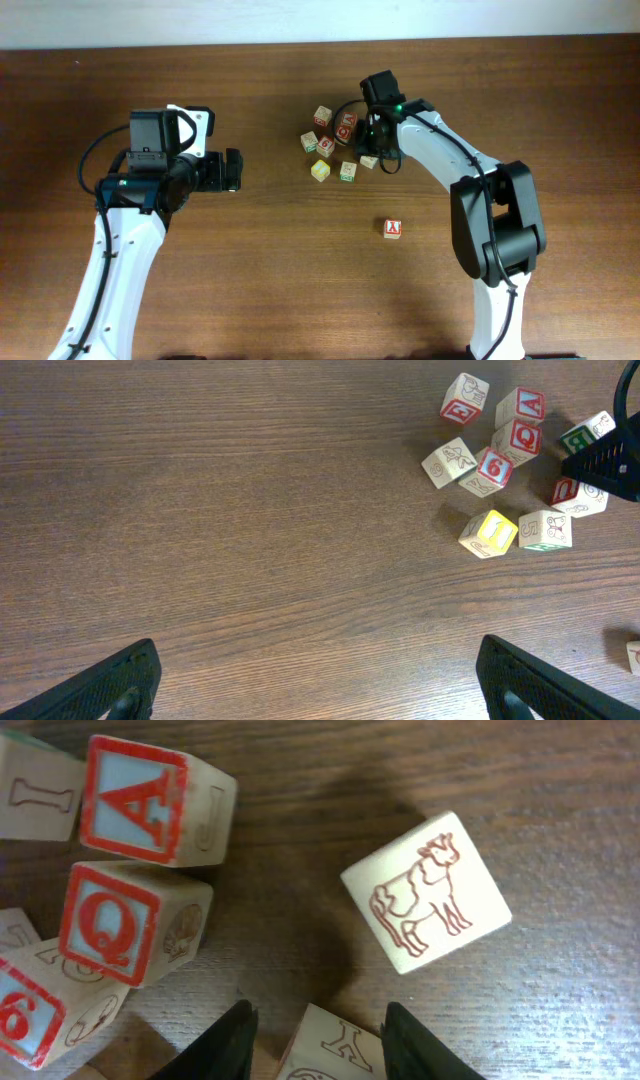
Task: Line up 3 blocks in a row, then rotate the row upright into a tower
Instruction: 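Grasp the red-A wooden block with the right gripper, place it below the cluster, then pick a second block with the right gripper, set it left of the first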
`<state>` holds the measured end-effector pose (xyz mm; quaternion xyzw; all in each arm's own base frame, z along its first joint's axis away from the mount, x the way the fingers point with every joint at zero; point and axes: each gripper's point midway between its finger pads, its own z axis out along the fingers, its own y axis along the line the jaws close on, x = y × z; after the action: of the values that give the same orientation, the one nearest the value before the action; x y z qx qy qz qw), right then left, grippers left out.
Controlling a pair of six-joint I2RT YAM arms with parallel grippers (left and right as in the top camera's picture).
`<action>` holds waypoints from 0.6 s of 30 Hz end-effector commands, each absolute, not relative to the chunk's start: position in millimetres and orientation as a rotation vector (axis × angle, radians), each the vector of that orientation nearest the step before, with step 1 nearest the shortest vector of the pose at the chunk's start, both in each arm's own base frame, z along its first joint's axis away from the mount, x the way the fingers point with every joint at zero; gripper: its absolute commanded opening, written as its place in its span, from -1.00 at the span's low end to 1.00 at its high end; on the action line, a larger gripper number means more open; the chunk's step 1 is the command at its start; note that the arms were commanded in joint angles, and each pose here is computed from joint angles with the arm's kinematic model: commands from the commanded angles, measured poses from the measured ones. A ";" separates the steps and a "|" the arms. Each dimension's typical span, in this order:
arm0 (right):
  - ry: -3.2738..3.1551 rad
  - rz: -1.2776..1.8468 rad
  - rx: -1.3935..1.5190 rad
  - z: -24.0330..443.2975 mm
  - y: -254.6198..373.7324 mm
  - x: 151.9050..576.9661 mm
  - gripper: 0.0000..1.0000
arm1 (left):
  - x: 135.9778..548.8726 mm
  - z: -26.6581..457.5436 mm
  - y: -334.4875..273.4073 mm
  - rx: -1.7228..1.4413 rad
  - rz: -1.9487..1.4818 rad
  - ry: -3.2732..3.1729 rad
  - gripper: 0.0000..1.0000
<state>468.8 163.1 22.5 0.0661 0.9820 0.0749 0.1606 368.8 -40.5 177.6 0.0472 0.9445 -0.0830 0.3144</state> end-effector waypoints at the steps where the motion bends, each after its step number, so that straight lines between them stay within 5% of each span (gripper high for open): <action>1: 2.828 0.129 0.200 14.9 162.2 459.7 -0.18 | 372.6 184.6 -41.8 0.151 -0.222 2.467 0.98; 4: 2.884 0.079 0.273 10.2 156.0 444.0 -0.20 | 372.5 184.5 -41.7 0.151 -0.222 2.468 0.98; 7: 2.883 0.085 0.272 12.2 156.6 444.0 -0.44 | 372.4 184.5 -41.8 0.151 -0.222 2.468 0.98; 13: 2.846 0.287 0.070 139.7 162.3 393.1 -0.55 | 372.4 184.5 -41.8 0.151 -0.222 2.468 0.98; 18: 3.096 0.351 -0.083 106.7 182.4 319.7 -0.54 | 372.6 184.6 -41.7 0.151 -0.222 2.467 0.98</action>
<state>341.9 173.1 129.1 -0.0049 0.9920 0.1192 0.0414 368.8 -40.5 177.8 0.0472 0.9445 -0.0830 0.3144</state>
